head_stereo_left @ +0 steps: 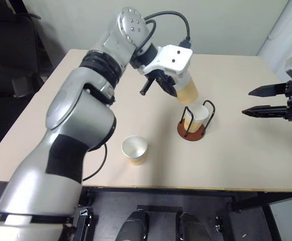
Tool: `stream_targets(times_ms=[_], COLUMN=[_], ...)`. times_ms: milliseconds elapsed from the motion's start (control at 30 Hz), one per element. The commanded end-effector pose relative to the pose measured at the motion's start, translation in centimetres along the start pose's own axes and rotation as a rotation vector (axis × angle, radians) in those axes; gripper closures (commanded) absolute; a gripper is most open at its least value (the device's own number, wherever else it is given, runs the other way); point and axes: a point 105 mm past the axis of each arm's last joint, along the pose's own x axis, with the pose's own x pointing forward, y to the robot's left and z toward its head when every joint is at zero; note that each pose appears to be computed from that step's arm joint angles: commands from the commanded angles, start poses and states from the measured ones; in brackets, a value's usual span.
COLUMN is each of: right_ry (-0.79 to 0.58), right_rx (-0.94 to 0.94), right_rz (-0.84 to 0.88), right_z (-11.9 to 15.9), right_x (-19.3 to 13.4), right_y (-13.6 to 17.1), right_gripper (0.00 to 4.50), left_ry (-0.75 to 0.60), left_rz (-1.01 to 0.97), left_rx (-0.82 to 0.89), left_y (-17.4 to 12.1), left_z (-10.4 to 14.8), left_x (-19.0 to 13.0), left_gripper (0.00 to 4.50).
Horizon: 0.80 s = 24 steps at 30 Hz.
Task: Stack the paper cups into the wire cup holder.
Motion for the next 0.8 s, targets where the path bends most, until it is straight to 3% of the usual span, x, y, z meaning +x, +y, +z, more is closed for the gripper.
stream_targets(times_ms=[33, 800], right_ry=[-0.03, -0.032], right_rx=[-0.048, -0.047], right_rz=[-0.04, -0.045], right_z=[1.4, 1.5], right_x=[-1.5, -1.6], right_y=[0.1, 0.5], right_gripper=[0.74, 0.74], left_ry=[-0.016, 0.037], left_rz=[-0.025, -0.089], left_rx=[0.053, 0.13], left_y=[0.3, -0.2], left_z=[1.5, 1.4], left_x=[-0.2, 2.2], left_gripper=[4.47, 4.47])
